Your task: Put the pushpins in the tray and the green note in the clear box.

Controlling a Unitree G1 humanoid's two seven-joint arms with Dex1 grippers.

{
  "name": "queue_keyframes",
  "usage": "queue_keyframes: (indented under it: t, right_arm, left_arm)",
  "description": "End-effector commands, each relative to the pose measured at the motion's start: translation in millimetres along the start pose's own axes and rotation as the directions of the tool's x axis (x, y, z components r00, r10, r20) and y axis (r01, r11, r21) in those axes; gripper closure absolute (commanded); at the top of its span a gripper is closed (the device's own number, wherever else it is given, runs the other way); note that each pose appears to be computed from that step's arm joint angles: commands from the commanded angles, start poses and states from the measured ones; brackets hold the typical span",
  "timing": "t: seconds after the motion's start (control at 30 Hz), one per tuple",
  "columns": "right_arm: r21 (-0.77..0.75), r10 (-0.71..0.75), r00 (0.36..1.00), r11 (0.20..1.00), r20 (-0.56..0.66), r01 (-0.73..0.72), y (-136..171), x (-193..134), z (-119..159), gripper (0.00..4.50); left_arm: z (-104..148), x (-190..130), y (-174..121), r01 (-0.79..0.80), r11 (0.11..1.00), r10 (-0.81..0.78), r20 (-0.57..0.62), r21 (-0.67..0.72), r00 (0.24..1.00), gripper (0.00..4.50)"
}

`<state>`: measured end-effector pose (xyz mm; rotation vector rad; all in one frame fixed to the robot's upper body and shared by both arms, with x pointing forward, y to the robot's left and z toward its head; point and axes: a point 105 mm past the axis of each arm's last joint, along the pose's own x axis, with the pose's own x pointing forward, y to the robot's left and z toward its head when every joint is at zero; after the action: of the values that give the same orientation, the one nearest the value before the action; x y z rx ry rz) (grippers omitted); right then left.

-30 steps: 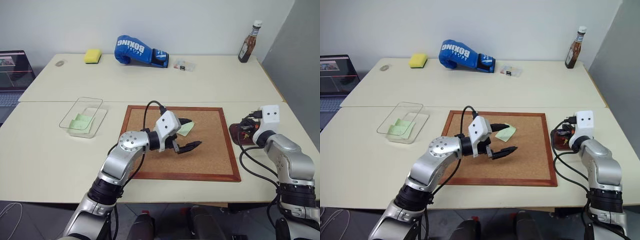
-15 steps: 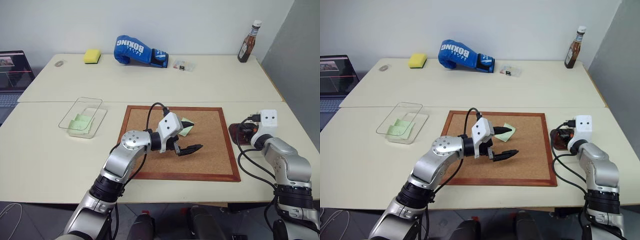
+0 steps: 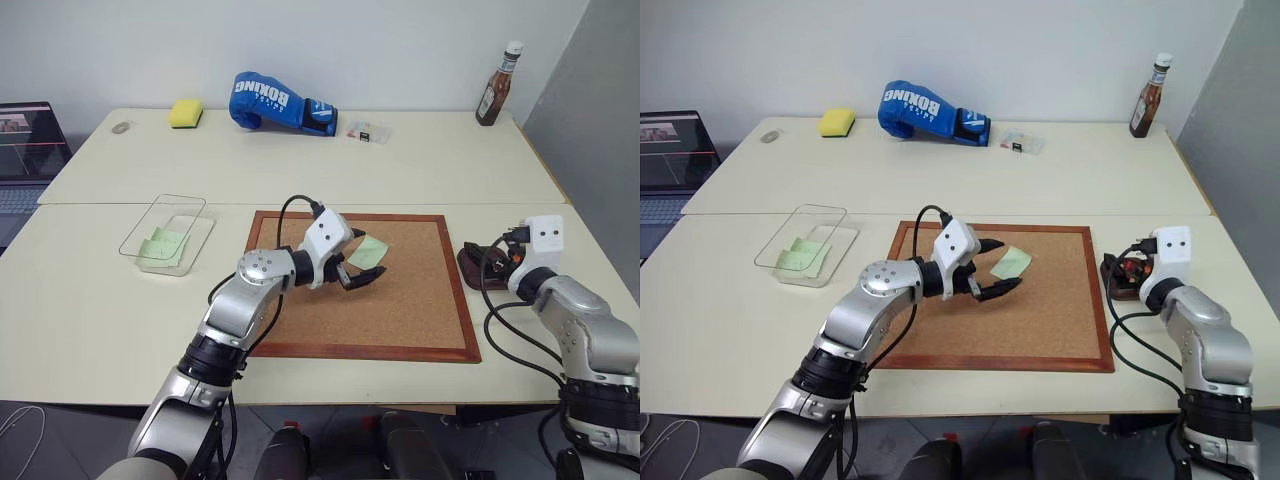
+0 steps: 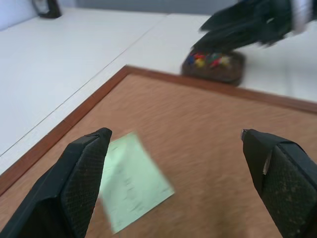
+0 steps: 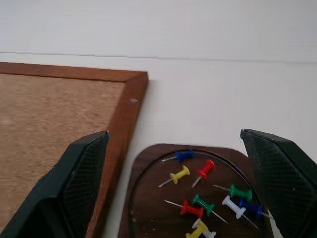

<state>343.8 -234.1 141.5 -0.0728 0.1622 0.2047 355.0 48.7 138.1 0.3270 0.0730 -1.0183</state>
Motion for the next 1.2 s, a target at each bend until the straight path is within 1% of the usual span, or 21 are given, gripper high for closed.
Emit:
queue_keyframes:
  t: [0.03, 0.1, 0.13, 0.17, 0.27, 0.33, 0.43, 0.57, 0.77, 0.87, 0.93, 0.97, 1.1, 1.2]
  right_arm:
    - [-0.148, 0.167, 0.982, 0.977, 0.089, -0.152, 26.4, -8.5, 27.8, 0.02]
    - [-0.161, 0.287, 0.953, 0.949, 0.096, -0.270, 45.8, -9.1, 30.8, 0.02]
    - [-0.183, 0.367, 0.926, 0.920, 0.090, -0.347, 60.3, -8.2, 30.0, 0.02]
    - [-0.198, 0.418, 0.905, 0.896, 0.083, -0.396, 69.6, -7.9, 28.9, 0.02]
    - [-0.214, 0.504, 0.861, 0.850, 0.063, -0.482, 88.9, 1.2, 22.2, 0.02]
    - [-0.215, 0.546, 0.837, 0.822, 0.036, -0.527, 100.9, 15.3, 12.3, 0.02]
    - [-0.230, 0.577, 0.816, 0.795, 0.006, -0.561, 112.9, 36.7, 1.4, 0.02]
    - [-0.220, 0.594, 0.804, 0.784, -0.008, -0.581, 123.6, 65.9, -5.2, 0.02]
    - [-0.192, 0.597, 0.802, 0.785, -0.020, -0.589, 133.0, 92.3, -9.1, 0.02]
    - [-0.181, 0.607, 0.794, 0.777, -0.036, -0.602, 134.1, 97.0, -13.0, 0.02]
    - [-0.184, 0.614, 0.788, 0.770, -0.046, -0.611, 134.6, 98.0, -15.3, 0.38]
    - [-0.186, 0.619, 0.784, 0.765, -0.048, -0.616, 135.1, 98.2, -15.8, 0.46]
    - [-0.199, 0.627, 0.778, 0.758, -0.043, -0.622, 136.0, 98.6, -15.3, 1.21]
    - [-0.202, 0.633, 0.773, 0.753, -0.037, -0.626, 137.3, 98.2, -14.1, 1.91]
  left_arm:
    - [-0.6, 0.3, 14.2, -0.045, 0.999, 0.045, -0.003, -0.022, 0.999, 0.00]
    - [-3.3, -1.7, 15.3, -0.030, 0.998, 0.031, 0.009, -0.061, 0.999, 0.00]
    - [-7.0, -5.2, 17.2, -0.031, 0.998, 0.032, 0.010, -0.063, 0.999, 0.00]
    - [-9.6, -7.8, 18.7, -0.033, 0.998, 0.033, 0.009, -0.061, 0.999, 0.00]
    - [-14.6, -19.2, 25.4, -0.052, 0.996, 0.053, 0.013, -0.074, 0.998, 0.00]
    - [-14.4, -32.5, 32.3, -0.082, 0.993, 0.085, 0.030, -0.090, 0.996, 0.00]
    - [-14.2, -50.5, 36.0, -0.107, 0.989, 0.112, 0.043, -0.105, 0.993, 0.00]
    - [-19.8, -65.3, 33.0, -0.131, 0.983, 0.137, 0.034, -0.130, 0.990, 0.00]
    - [-20.0, -65.7, 23.3, -0.141, 0.981, 0.147, 0.034, -0.131, 0.989, 0.00]
    - [-20.2, -65.3, 19.2, -0.142, 0.982, 0.147, 0.031, -0.127, 0.989, 0.00]
    - [-20.5, -65.6, 17.6, -0.143, 0.981, 0.148, 0.030, -0.128, 0.989, 0.00]
    - [-20.7, -65.7, 17.2, -0.143, 0.981, 0.148, 0.029, -0.129, 0.989, 0.00]
    - [-20.6, -66.3, 16.5, -0.147, 0.981, 0.151, 0.029, -0.129, 0.988, 0.00]
    - [-19.9, -65.0, 16.7, -0.148, 0.981, 0.153, 0.031, -0.128, 0.988, 0.00]
